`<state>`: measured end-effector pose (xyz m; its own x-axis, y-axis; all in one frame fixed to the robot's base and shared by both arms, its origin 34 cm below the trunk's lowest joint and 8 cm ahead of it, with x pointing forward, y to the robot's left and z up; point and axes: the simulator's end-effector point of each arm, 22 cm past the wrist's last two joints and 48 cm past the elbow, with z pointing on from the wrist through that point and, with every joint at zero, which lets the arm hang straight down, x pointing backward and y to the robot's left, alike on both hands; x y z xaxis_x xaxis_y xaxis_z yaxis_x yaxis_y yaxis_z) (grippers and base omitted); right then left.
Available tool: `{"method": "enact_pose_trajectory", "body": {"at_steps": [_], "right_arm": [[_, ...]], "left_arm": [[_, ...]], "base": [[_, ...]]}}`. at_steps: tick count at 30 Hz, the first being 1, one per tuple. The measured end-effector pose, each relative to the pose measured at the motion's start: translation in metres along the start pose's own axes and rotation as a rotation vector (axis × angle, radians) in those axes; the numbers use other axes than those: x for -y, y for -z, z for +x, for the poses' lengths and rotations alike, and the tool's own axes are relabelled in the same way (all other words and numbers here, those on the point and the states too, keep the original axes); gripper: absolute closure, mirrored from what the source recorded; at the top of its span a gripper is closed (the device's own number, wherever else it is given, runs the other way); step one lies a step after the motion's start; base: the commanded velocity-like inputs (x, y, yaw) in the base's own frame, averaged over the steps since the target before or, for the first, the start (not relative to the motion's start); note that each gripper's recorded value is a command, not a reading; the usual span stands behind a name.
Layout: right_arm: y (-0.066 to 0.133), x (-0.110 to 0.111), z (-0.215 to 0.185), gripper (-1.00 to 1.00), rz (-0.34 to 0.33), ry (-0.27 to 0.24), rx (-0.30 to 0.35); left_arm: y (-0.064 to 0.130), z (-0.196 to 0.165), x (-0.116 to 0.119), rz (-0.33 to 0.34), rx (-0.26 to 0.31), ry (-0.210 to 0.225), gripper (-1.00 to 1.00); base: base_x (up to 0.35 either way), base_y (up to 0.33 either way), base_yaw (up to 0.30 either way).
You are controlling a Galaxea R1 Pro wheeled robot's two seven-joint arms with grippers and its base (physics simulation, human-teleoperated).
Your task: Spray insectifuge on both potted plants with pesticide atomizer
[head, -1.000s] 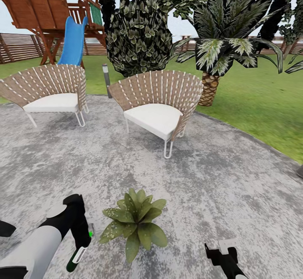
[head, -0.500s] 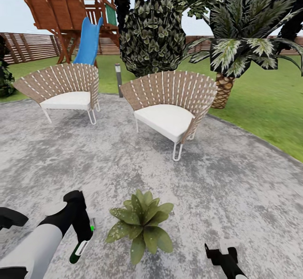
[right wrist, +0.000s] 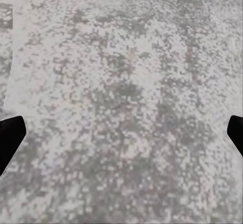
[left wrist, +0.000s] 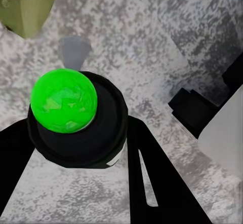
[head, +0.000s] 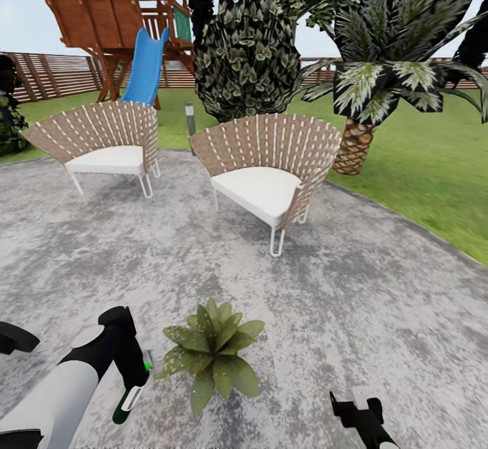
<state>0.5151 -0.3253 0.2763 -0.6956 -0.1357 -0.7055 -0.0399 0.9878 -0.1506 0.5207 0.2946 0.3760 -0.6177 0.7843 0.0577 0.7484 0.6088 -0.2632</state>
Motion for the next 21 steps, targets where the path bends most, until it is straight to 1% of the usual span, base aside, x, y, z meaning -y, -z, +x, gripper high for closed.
{"method": "enact_pose_trajectory", "body": {"at_steps": [6,9,11,13,16,21], "right_arm": [[0.000,0.000,0.000,-1.00,0.000,0.000,0.000],[0.000,0.000,0.000,-1.00,0.000,0.000,0.000],[0.000,0.000,0.000,-1.00,0.000,0.000,0.000],[0.000,0.000,0.000,-1.00,0.000,0.000,0.000],[0.000,0.000,0.000,-1.00,0.000,0.000,0.000],[0.000,0.000,0.000,-1.00,-0.001,0.000,0.000]], "left_arm": [[0.002,-0.004,0.000,-0.003,0.003,-0.006,1.00],[0.012,-0.020,-0.002,-0.026,0.029,-0.018,1.00],[0.016,-0.032,0.001,-0.030,0.042,-0.006,1.00],[0.015,-0.041,0.008,-0.026,0.043,0.002,1.00],[0.012,-0.044,0.013,-0.020,0.039,0.002,1.00],[0.014,-0.043,0.012,-0.016,0.040,0.005,1.00]], "base": [[-0.002,-0.003,0.230],[0.000,0.000,0.041],[0.000,0.000,0.009],[0.000,0.000,0.002],[0.000,0.000,0.000],[0.008,-0.001,0.000]]}}
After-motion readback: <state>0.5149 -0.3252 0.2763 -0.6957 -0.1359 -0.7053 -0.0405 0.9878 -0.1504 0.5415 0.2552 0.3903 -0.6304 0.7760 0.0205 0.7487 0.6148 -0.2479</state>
